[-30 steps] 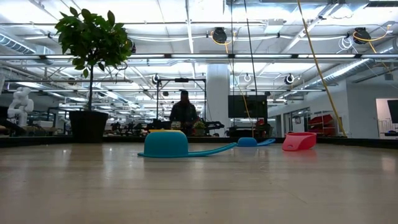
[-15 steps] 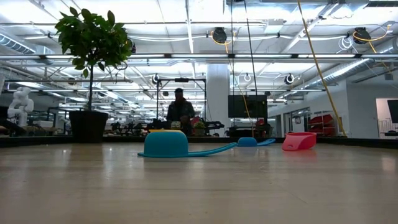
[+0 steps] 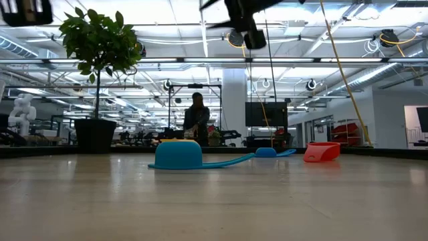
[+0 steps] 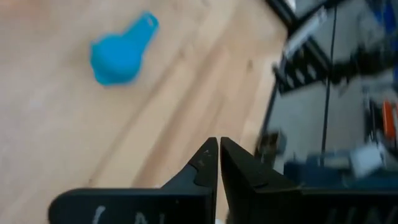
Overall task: Nest measuring cups in basket
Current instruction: Stack the yellow measuring cup on top of the dark blue measuring cup in the white bin
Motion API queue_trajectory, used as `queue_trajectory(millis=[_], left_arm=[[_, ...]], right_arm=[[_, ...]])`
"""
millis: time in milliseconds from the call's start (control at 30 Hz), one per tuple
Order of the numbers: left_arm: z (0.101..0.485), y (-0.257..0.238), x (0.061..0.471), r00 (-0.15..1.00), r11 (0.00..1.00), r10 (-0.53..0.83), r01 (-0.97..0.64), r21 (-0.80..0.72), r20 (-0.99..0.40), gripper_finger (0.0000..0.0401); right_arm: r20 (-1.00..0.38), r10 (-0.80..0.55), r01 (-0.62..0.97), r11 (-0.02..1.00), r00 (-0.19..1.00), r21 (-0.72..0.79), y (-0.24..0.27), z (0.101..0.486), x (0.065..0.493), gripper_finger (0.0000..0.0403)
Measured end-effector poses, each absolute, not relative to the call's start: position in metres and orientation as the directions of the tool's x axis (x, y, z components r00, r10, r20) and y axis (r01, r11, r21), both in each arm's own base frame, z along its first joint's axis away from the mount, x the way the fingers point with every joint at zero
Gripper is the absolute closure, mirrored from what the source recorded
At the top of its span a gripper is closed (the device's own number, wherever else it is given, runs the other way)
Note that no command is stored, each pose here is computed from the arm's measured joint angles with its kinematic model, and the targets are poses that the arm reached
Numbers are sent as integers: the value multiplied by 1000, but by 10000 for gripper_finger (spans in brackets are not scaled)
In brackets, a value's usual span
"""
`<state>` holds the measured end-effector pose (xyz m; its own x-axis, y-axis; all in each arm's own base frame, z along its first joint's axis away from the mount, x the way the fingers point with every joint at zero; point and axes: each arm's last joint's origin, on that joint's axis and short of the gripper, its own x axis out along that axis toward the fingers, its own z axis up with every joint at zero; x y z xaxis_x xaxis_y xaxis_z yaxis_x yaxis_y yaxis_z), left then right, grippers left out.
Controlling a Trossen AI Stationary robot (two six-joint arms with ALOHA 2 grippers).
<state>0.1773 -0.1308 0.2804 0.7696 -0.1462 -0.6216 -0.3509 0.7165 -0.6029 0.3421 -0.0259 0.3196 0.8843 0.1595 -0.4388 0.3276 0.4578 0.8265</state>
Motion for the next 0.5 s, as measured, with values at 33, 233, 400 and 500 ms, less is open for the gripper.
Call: queue_trajectory(millis=[33,233,400,500], left_arm=[[282,-126,179,780,713,-124,-361,-602,-614,379],[285,-102,190,803,695,-10,-423,-581,-596,378],[286,-83,199,804,666,72,-480,-571,-591,378],[287,-75,203,807,643,99,-498,-582,-582,377]], right_arm=[[-457,166,345,450,874,824,-30,315,343,242],[-480,123,375,471,868,798,-53,294,358,195],[-447,166,327,471,879,819,-63,278,373,177],[-479,213,348,454,851,820,-68,257,383,174]])
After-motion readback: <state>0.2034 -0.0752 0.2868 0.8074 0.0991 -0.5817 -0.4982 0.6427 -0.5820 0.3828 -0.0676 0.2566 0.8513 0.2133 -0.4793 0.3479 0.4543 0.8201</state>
